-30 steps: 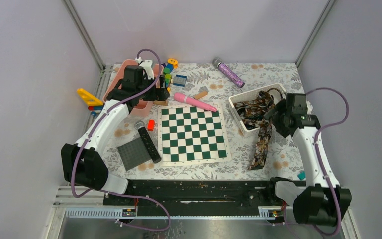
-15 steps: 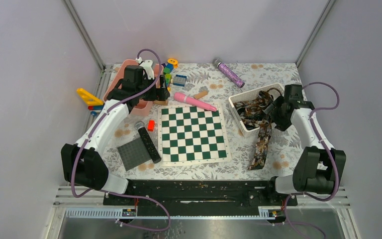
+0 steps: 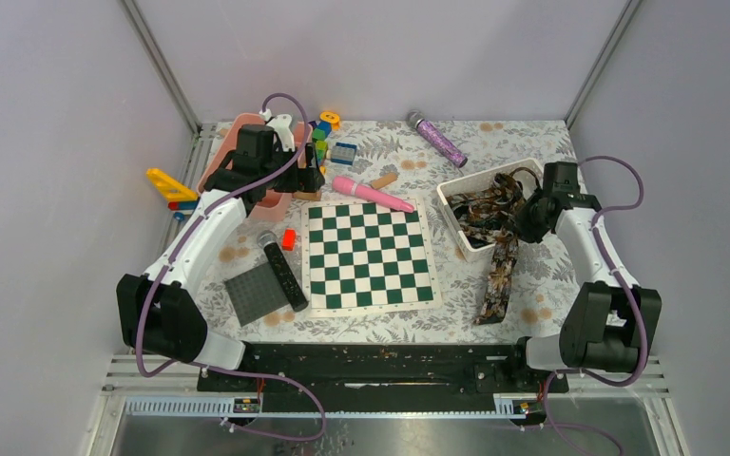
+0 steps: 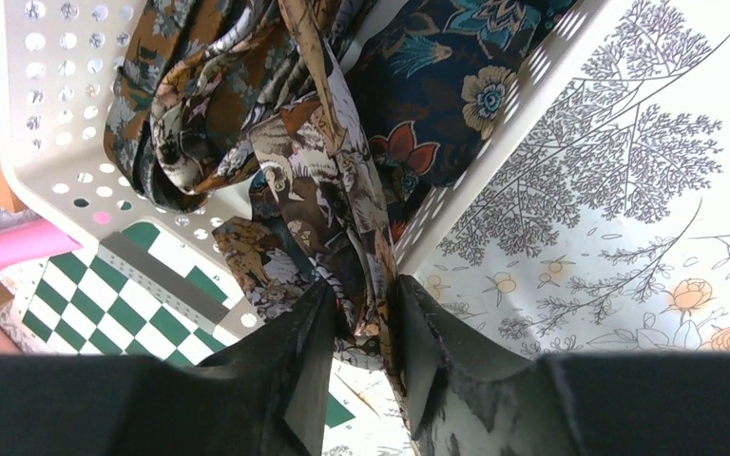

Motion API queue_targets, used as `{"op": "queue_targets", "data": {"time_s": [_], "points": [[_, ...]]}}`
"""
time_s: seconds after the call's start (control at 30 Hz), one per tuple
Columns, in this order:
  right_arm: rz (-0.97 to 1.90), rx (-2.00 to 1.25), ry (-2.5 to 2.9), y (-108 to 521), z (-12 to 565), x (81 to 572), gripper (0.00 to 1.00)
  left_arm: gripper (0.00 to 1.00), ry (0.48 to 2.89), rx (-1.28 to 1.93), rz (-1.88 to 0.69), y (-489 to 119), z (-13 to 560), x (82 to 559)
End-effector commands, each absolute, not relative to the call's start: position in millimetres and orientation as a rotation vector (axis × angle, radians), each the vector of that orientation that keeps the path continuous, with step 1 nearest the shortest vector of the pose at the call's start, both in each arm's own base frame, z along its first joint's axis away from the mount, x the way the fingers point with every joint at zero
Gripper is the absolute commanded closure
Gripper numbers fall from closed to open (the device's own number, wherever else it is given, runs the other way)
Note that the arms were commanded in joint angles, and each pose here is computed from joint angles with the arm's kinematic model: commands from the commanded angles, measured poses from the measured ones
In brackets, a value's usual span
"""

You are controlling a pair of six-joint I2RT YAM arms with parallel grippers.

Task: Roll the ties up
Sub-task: Pick up the tie from the bin.

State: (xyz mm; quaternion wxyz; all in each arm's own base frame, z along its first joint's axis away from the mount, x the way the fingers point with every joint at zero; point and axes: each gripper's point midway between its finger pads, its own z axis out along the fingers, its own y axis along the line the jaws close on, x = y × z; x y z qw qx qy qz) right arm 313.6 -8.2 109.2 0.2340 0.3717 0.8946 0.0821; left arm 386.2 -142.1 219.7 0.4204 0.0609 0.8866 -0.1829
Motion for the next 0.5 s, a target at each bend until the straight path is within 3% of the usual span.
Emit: {"op": "queue_targets", "data": {"time_s": [0.0, 0.1, 0.23, 0.37, 0.47], "points": [[0.287, 0.957, 2.467, -0.5, 115.5, 308.2, 0.72, 0.11, 2.145, 0.180, -0.487, -148.4, 244.2, 391.8], [0.322, 0.930, 2.457, 3.7, 122.3, 307.5, 1.00, 0.11, 2.143, 0.179, -0.484, -148.0, 244.9, 391.6], [0.396, 0.851, 2.370, 10.0, 155.8, 314.5, 1.00, 0.11, 2.139, 0.174, -0.494, -148.7, 247.1, 391.5], [0.649, 0.625, 2.181, 40.0, 228.8, 334.3, 1.00, 0.01, 2.122, 0.189, -0.573, -156.3, 255.1, 388.1], [0.767, 0.501, 2.113, 62.9, 273.6, 337.8, 1.00, 0.01, 2.075, 0.198, -0.665, -162.0, 267.7, 385.0]]}}
